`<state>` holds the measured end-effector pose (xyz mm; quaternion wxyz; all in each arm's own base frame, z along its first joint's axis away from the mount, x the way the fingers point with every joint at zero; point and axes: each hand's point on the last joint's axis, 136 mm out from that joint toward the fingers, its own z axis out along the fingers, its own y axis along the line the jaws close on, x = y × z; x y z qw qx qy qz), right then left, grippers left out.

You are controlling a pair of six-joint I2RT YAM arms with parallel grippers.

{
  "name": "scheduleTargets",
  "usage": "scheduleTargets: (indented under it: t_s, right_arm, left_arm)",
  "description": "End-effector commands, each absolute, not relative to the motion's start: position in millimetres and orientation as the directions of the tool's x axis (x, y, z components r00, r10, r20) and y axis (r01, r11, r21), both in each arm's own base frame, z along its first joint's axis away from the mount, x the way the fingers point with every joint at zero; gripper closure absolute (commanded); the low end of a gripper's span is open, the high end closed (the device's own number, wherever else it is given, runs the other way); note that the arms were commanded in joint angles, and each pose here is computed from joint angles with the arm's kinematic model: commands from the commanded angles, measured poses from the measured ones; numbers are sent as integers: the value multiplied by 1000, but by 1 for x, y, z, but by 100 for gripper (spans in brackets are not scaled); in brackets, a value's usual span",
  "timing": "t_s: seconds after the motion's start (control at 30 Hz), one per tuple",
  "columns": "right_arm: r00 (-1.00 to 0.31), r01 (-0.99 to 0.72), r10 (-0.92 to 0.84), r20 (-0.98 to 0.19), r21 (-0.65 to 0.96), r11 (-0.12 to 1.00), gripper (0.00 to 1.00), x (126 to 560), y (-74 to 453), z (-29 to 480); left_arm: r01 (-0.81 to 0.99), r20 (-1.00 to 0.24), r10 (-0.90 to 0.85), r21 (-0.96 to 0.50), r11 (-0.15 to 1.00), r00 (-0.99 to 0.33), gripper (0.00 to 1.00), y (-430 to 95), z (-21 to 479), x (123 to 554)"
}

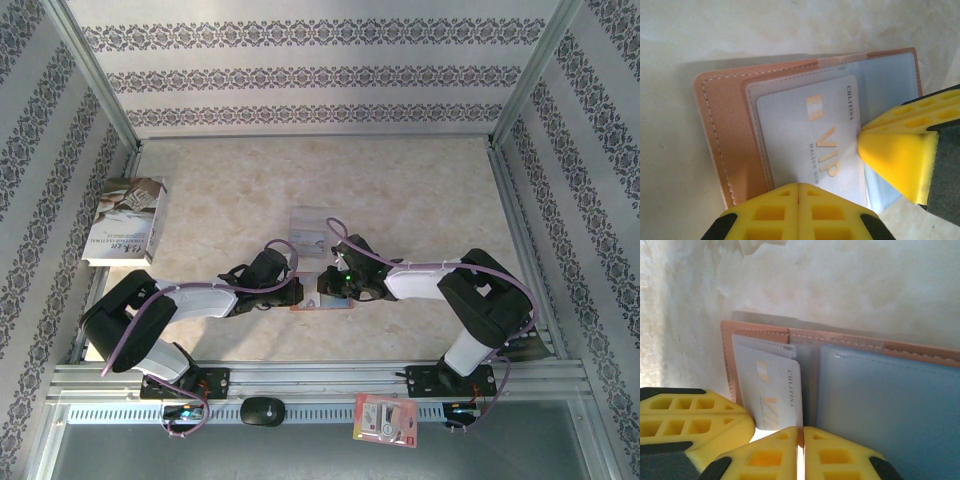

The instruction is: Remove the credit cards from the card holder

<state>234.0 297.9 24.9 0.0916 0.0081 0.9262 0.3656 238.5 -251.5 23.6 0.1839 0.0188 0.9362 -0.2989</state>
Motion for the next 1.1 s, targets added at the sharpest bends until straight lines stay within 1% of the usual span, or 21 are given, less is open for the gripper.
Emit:
scheduleTargets:
  t_s: [0.0, 0.07, 0.1, 0.4, 0.73, 1.07]
  right_arm:
    - [-984, -49, 87, -154, 710, 703, 95, 234, 302, 27]
    - [-983, -45, 95, -158, 707, 706, 100, 235, 300, 27]
    - [-982, -42, 100, -159, 704, 709, 100, 235, 298, 27]
    - [-973, -14, 136, -185, 637, 771, 100, 234, 273, 25]
    - [-968, -15, 130, -213, 569, 822, 100, 232, 256, 31]
    - [-956, -52, 114, -269, 540, 840, 100, 235, 252, 53]
  left_arm:
    - [98, -301, -77, -528, 843, -951, 95, -240, 3, 229]
    - [96, -303, -81, -527, 844, -950, 95, -239, 4, 230]
    - [94, -301, -82, -526, 845, -950, 95, -238, 3, 230]
    - [79, -298, -93, -518, 852, -950, 97, -232, 1, 229]
    - [78, -294, -93, -521, 850, -951, 98, -232, 0, 228]
    - [83, -297, -91, -526, 846, -951, 98, -234, 1, 229]
